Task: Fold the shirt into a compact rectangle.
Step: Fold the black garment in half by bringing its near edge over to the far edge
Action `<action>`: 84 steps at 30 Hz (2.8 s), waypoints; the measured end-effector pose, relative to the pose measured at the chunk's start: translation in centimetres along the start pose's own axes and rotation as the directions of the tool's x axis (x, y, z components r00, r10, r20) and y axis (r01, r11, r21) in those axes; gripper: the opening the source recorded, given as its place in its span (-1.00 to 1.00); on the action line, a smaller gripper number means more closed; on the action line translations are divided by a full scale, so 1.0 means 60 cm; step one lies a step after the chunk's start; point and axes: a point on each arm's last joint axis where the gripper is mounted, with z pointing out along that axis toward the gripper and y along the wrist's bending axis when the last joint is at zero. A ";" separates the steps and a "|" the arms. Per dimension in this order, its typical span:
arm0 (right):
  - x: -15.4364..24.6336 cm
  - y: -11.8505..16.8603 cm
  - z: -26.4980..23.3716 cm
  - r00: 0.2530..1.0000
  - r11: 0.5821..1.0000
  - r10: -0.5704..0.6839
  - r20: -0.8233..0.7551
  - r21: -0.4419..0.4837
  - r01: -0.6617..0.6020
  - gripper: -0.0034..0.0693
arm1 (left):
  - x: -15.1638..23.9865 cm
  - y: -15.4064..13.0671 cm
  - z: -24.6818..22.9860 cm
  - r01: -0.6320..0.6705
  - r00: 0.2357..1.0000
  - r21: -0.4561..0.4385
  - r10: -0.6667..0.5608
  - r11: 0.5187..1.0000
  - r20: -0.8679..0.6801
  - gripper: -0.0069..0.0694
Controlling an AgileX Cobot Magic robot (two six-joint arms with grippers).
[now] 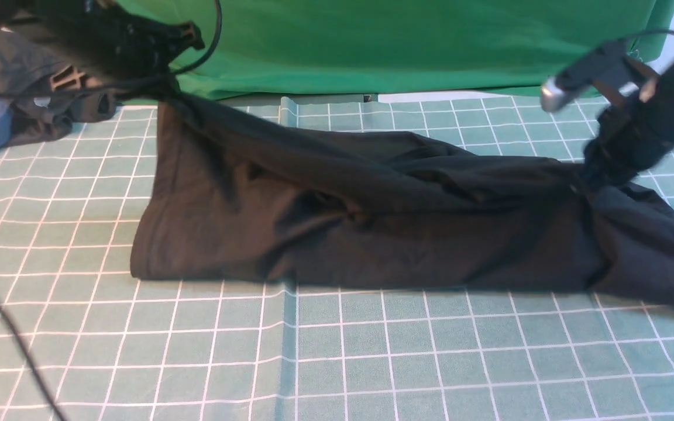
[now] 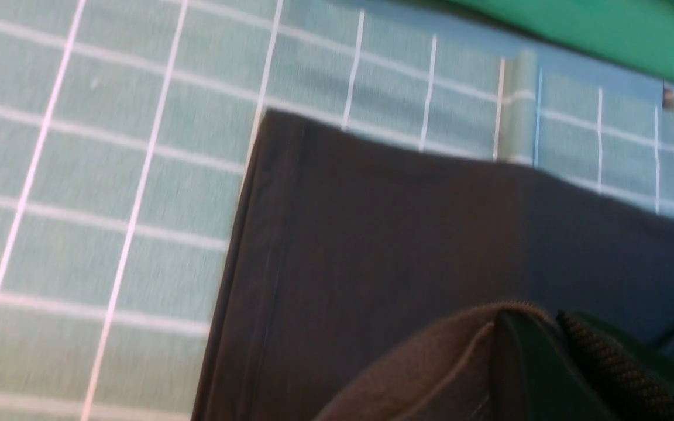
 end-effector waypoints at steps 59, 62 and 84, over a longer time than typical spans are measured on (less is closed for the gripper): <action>-0.160 0.116 0.081 0.915 0.954 -0.288 0.282 -0.001 0.300 -0.84 | -0.032 0.009 0.093 -0.054 0.998 -0.004 0.054 0.999 -0.016 -0.79; -0.172 0.098 0.073 0.904 0.960 -0.275 0.327 0.044 0.276 -0.84 | -0.037 0.008 0.097 -0.053 0.998 0.002 0.053 0.999 0.020 -0.79; -0.197 0.080 0.161 0.848 0.961 -0.269 0.456 0.191 0.202 0.19 | -0.036 0.025 0.158 -0.065 0.993 -0.027 0.067 0.998 0.097 -0.28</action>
